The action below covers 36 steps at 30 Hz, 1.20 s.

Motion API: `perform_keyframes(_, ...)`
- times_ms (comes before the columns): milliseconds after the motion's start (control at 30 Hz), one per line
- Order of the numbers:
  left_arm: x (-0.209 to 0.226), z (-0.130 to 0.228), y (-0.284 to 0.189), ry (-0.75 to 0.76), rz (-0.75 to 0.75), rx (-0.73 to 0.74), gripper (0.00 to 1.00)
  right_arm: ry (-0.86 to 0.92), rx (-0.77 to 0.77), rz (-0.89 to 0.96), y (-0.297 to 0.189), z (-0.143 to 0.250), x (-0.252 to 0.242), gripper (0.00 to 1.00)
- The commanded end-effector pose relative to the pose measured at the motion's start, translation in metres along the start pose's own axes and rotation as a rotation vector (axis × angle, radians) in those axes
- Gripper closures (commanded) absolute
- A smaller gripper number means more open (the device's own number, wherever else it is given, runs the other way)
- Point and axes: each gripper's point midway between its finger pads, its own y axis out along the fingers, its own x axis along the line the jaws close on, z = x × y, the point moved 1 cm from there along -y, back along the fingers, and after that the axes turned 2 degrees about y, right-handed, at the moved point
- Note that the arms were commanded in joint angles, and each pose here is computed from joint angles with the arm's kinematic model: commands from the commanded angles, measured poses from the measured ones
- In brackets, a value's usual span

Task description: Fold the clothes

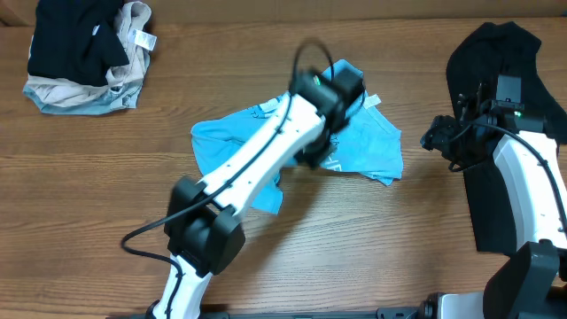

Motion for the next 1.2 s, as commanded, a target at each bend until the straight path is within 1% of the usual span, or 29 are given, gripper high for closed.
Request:
perform_keyframes(0,0.031,-0.007,-0.07,-0.086,-0.062,-0.17,0.96,-0.009,0.009,-0.004,0.001,0.003,0.001,0.34)
perform_keyframes(33,0.038,-0.009,-0.09,-0.105,-0.073,-0.229,0.96,-0.008,0.016,-0.009,0.001,0.004,0.001,0.34)
perform_keyframes(67,0.041,-0.01,-0.097,-0.12,-0.075,-0.256,0.96,-0.008,0.018,-0.011,0.001,0.005,0.002,0.35)
perform_keyframes(133,0.048,-0.01,-0.127,-0.154,-0.083,-0.356,0.96,-0.011,0.032,-0.034,0.001,0.007,0.005,0.36)
perform_keyframes(233,0.061,-0.002,-0.166,-0.195,-0.108,-0.475,0.96,-0.055,0.057,-0.105,0.0,0.013,0.018,0.37)
perform_keyframes(367,0.073,0.013,-0.196,-0.265,-0.119,-0.561,0.96,-0.082,0.066,-0.117,0.003,0.017,0.027,0.37)
perform_keyframes(567,0.079,0.033,-0.221,-0.317,-0.131,-0.625,0.96,-0.143,0.096,-0.127,0.024,0.037,0.04,0.37)
perform_keyframes(633,0.09,0.044,-0.23,-0.388,-0.173,-0.64,0.96,-0.144,0.104,-0.134,0.042,0.05,0.045,0.38)
perform_keyframes(667,0.092,0.045,-0.23,-0.393,-0.18,-0.64,0.96,-0.144,0.103,-0.136,0.046,0.052,0.046,0.39)
perform_keyframes(833,0.097,0.048,-0.231,-0.407,-0.194,-0.639,0.96,-0.157,0.094,-0.131,0.068,0.062,0.045,0.52)
perform_keyframes(867,0.099,0.048,-0.231,-0.41,-0.198,-0.638,0.96,-0.153,0.097,-0.116,0.078,0.066,0.039,0.53)
perform_keyframes(1000,0.102,0.049,-0.231,-0.424,-0.205,-0.638,0.96,-0.126,0.106,-0.076,0.107,0.073,0.025,0.52)
perform_keyframes(1100,0.106,0.051,-0.231,-0.447,-0.224,-0.637,0.96,-0.102,0.095,-0.081,0.115,0.068,0.026,0.54)
perform_keyframes(1133,0.108,0.052,-0.231,-0.453,-0.236,-0.634,0.96,-0.093,0.086,-0.085,0.116,0.066,0.027,0.58)
perform_keyframes(1167,0.109,0.052,-0.231,-0.456,-0.243,-0.633,0.96,-0.091,0.079,-0.089,0.116,0.064,0.028,0.65)
